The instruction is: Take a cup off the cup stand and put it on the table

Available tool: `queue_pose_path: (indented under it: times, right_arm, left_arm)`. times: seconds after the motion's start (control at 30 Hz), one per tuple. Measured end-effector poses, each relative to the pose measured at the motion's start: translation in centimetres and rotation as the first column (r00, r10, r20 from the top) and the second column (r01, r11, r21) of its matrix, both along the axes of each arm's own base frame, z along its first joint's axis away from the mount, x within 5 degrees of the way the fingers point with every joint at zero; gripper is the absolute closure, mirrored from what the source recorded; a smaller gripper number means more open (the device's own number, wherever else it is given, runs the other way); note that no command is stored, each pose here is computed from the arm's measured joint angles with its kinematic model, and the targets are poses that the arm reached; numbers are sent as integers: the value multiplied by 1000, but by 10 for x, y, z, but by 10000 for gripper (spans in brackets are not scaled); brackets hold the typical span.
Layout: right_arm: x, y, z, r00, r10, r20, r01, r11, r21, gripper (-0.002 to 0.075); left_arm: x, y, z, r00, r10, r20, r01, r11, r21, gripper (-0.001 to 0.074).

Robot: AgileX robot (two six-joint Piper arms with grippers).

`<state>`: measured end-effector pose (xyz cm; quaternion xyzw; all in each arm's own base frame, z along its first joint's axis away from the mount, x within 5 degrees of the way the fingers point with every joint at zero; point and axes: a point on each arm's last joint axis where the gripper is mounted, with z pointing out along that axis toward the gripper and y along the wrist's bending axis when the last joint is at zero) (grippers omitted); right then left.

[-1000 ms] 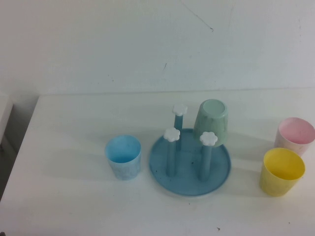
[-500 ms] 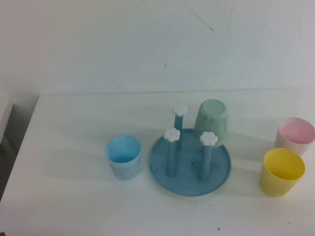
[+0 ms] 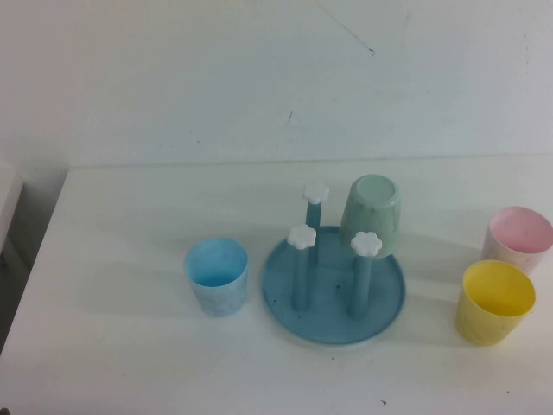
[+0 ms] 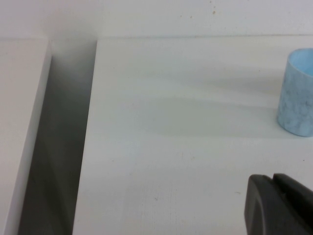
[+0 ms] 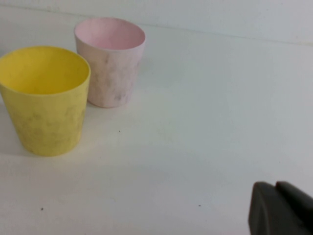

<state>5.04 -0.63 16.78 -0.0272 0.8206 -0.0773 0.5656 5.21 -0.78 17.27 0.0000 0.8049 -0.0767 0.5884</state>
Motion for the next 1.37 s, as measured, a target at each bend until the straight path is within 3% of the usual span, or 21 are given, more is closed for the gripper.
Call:
queue_pose_path:
  times: [1.37]
  right_arm:
    - [0, 1, 0, 1000, 1, 2, -1, 1000, 17, 726]
  left_arm:
    - [0, 0, 0, 1000, 0, 0, 0, 1000, 0, 737]
